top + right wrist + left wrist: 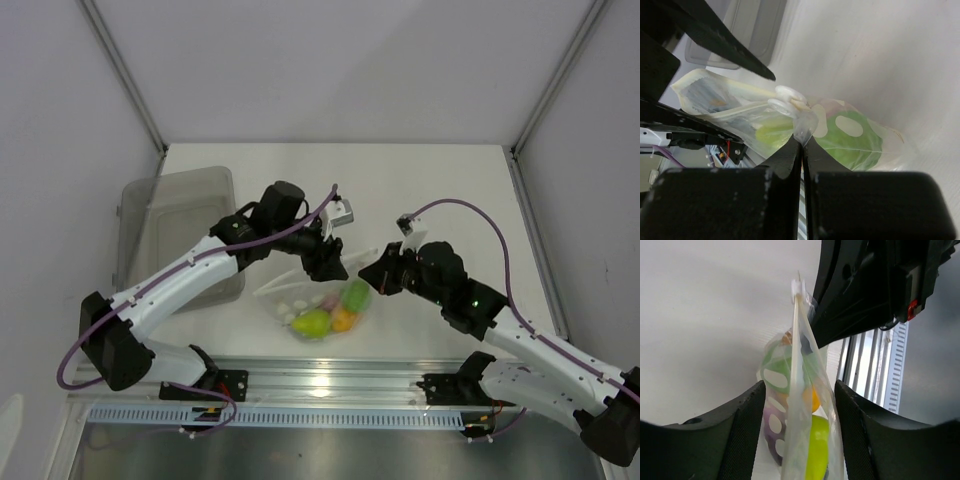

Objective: Place the food in the zip-top bag and seal the zipper
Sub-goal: Zip the zipper food storage bag at the center of the board.

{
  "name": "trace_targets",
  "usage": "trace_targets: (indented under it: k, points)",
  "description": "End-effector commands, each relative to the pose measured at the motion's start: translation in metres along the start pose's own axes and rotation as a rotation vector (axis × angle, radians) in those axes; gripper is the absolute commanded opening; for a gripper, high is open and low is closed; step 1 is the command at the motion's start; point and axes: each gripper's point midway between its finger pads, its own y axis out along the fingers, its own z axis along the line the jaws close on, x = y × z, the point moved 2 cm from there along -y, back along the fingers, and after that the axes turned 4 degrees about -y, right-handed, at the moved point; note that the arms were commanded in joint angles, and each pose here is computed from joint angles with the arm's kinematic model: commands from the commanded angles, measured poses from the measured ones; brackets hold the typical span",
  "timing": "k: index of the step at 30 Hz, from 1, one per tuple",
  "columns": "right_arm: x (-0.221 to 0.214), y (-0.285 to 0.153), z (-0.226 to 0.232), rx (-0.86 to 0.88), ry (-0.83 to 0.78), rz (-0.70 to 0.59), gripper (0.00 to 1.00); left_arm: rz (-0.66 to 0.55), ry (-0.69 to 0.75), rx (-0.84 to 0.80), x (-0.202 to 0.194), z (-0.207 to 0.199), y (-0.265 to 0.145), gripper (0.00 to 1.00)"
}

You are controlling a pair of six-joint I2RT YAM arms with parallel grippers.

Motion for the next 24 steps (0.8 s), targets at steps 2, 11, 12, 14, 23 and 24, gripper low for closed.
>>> trace_targets:
  k: [2, 11, 12, 14, 23, 24]
  points:
    - [0.02, -0.003, 0.01, -0.007, 0.038, -0.053, 0.0, 0.024, -0.005, -0.049, -0.013, -0.009, 0.004, 0.56]
    - [0.023, -0.013, 0.004, -0.022, -0.081, -0.035, 0.7, 0.048, 0.027, -0.074, -0.015, -0.012, 0.0, 0.01]
    - [0.024, -0.015, 0.001, -0.015, -0.111, -0.033, 0.75, 0.054, 0.03, -0.094, -0.017, -0.016, -0.003, 0.01]
    - [0.028, -0.024, -0.003, 0.008, -0.156, -0.018, 0.76, 0.041, 0.046, -0.166, -0.011, -0.027, -0.008, 0.01]
    - [0.031, -0.038, 0.0, 0.275, -0.255, -0.058, 0.7, -0.024, 0.037, -0.412, -0.003, -0.049, -0.031, 0.01]
    - [0.031, -0.039, 0.008, 0.34, -0.273, -0.062, 0.67, -0.027, 0.025, -0.432, -0.002, -0.05, -0.033, 0.01]
